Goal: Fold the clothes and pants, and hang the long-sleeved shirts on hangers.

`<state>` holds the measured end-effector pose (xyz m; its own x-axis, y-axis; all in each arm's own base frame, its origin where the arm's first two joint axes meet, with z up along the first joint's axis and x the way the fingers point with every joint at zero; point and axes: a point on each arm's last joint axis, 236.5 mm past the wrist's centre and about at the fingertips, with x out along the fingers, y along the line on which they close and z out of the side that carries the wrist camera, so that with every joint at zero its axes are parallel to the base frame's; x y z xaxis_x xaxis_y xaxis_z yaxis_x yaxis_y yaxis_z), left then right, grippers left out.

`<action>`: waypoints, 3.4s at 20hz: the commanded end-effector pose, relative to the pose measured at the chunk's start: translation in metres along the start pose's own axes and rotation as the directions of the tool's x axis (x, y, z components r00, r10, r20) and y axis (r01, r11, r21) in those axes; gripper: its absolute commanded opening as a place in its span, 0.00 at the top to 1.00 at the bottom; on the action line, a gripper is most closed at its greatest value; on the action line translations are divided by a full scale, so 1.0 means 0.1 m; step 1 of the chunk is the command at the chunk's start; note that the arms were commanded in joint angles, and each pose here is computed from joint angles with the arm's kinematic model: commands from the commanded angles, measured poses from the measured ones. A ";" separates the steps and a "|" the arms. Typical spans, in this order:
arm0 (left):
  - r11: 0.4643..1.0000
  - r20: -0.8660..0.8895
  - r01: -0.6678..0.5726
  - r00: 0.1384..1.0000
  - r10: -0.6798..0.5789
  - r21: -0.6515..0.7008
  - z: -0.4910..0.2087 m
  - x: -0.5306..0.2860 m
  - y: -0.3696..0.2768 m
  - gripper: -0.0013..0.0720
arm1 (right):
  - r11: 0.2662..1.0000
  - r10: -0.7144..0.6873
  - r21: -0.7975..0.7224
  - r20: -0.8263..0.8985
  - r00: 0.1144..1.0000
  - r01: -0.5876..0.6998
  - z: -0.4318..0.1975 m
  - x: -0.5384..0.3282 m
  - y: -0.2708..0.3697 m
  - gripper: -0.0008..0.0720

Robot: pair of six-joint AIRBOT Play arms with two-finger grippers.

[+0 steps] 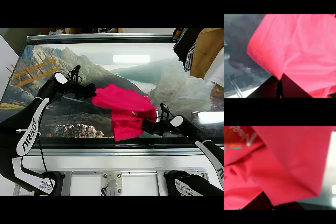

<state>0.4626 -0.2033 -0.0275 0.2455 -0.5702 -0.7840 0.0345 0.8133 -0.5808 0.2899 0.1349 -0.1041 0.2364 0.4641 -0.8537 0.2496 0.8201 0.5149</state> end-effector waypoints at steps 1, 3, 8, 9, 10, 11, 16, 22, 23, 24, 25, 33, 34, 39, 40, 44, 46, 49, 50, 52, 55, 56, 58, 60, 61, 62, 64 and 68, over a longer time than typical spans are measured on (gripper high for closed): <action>1.000 0.083 -0.006 0.997 0.004 0.020 0.20 -0.37 -0.02 0.97 | 0.984 0.002 -0.179 0.033 0.999 0.004 0.26 -0.19 0.21 0.97; 0.997 0.237 0.013 0.971 -0.031 0.076 0.53 -1.11 -0.29 0.97 | 0.936 -0.055 -0.340 0.104 0.993 0.087 0.58 -0.86 0.34 0.97; 0.940 0.613 -0.039 0.767 -0.190 0.340 0.45 -3.51 -1.47 0.97 | 0.807 0.008 -0.507 0.520 0.854 0.302 0.78 -3.25 1.15 0.97; 0.922 0.667 -0.062 0.709 -0.229 0.383 0.27 -3.89 -1.69 0.97 | 0.800 0.064 -0.511 0.592 0.803 0.313 0.68 -3.64 1.33 0.97; 0.906 0.709 -0.082 0.654 -0.266 0.416 0.08 -4.20 -1.88 0.97 | 0.811 0.114 -0.499 0.648 0.753 0.306 0.55 -3.96 1.46 0.97; 0.891 0.732 -0.101 0.614 -0.294 0.443 -0.10 -4.42 -2.01 0.97 | 0.819 0.151 -0.491 0.685 0.713 0.297 0.43 -4.18 1.54 0.97; 0.885 0.799 -0.219 0.554 -0.233 0.410 -0.54 -4.69 -1.89 0.97 | 0.864 0.144 -0.442 0.673 0.726 0.239 0.20 -4.23 1.48 0.97; 0.977 0.600 -0.112 0.800 -0.020 0.182 -0.57 -3.16 -0.77 0.97 | 0.913 -0.023 -0.348 0.476 0.879 0.213 0.90 -3.08 1.10 0.97; 0.983 0.539 -0.105 0.842 0.009 0.148 -0.60 -2.83 -0.58 0.97 | 0.912 -0.044 -0.346 0.452 0.891 0.221 1.12 -2.79 1.02 0.97; 0.987 0.488 -0.101 0.873 0.028 0.124 -0.63 -2.53 -0.44 0.97 | 0.914 -0.061 -0.338 0.435 0.898 0.226 1.35 -2.52 0.94 0.92; 0.990 0.442 -0.100 0.896 0.044 0.102 -0.64 -2.23 -0.30 0.97 | 0.920 -0.079 -0.319 0.415 0.906 0.227 1.53 -2.29 0.86 0.63; 0.982 0.216 -0.175 0.959 0.185 -0.065 -0.68 -1.25 0.57 0.97 | 0.920 -0.184 -0.303 0.228 0.956 0.249 1.25 -1.88 0.42 0.10; 0.981 0.204 -0.178 0.960 0.191 -0.076 -0.69 -1.23 0.62 0.97 | 0.934 -0.200 -0.260 0.190 0.961 0.246 1.03 -1.79 0.28 0.10; 0.980 0.204 -0.185 0.959 0.197 -0.077 -0.67 -1.20 0.67 0.97 | 0.997 -0.080 0.007 0.042 0.996 0.080 0.10 -0.97 -0.06 0.10; 0.980 0.205 -0.185 0.959 0.197 -0.077 -0.67 -1.20 0.67 0.97 | 0.997 -0.050 0.060 0.022 0.999 0.048 -0.02 -0.82 -0.10 0.10; 0.980 0.208 -0.185 0.958 0.197 -0.076 -0.66 -1.21 0.67 0.97 | 0.984 0.034 0.172 0.074 0.997 -0.047 -0.08 -0.44 -0.15 0.10; 0.980 0.209 -0.185 0.958 0.197 -0.076 -0.66 -1.21 0.67 0.97 | 0.987 0.048 0.148 0.103 0.993 -0.063 -0.03 -0.34 -0.06 0.10; 0.980 0.215 -0.185 0.956 0.197 -0.076 -0.64 -1.21 0.67 0.97 | 0.988 0.072 0.123 0.129 0.989 -0.088 -0.02 -0.16 0.14 0.10; 0.980 0.218 -0.185 0.956 0.198 -0.077 -0.64 -1.21 0.67 0.97 | 0.990 0.074 0.113 0.128 0.989 -0.089 -0.03 -0.10 0.18 0.10; 0.980 0.226 -0.185 0.954 0.198 -0.077 -0.62 -1.22 0.67 0.97 | 0.995 0.081 0.039 0.132 0.988 -0.087 -0.05 -0.06 0.28 0.35; 0.979 0.287 -0.187 0.936 0.202 -0.080 -0.46 -1.40 0.66 0.97 | 0.981 0.123 -0.166 0.143 0.982 -0.098 0.10 -0.31 0.54 0.97; 0.981 0.342 -0.181 0.919 0.195 -0.072 -0.33 -1.63 0.59 0.97 | 0.967 0.132 -0.239 0.165 0.977 -0.090 0.23 -0.55 0.65 0.97; 0.985 0.504 -0.169 0.849 0.161 -0.029 -0.03 -2.36 0.27 0.97 | 0.927 0.137 -0.374 0.273 0.952 -0.026 0.62 -1.37 0.90 0.97; 0.984 0.676 -0.171 0.731 0.094 0.048 0.09 -3.27 -0.25 0.97 | 0.890 0.184 -0.453 0.453 0.873 0.048 0.91 -2.52 1.24 0.97; 0.979 0.744 -0.183 0.666 0.053 0.093 0.04 -3.70 -0.53 0.97 | 0.878 0.226 -0.474 0.545 0.808 0.075 0.95 -3.12 1.44 0.97; 0.970 0.805 -0.198 0.593 0.002 0.143 -0.08 -4.12 -0.84 0.97 | 0.870 0.260 -0.483 0.618 0.742 0.098 0.91 -3.64 1.60 0.97; 0.950 0.890 -0.223 0.445 -0.100 0.218 -0.43 -4.80 -1.35 0.97 | 0.851 0.330 -0.505 0.726 0.603 0.143 0.67 -4.50 1.90 0.97; 0.909 0.940 -0.284 0.244 -0.239 0.305 -1.18 -5.58 -1.94 0.97 | 0.815 0.443 -0.547 0.800 0.404 0.190 0.08 -5.40 2.26 0.97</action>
<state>0.2751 -0.0489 0.4383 0.9716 -0.2343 -0.0331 0.2134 0.9282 -0.3047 0.2813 0.0655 0.4116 0.9269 0.3172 -0.2004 -0.2599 0.9280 0.2668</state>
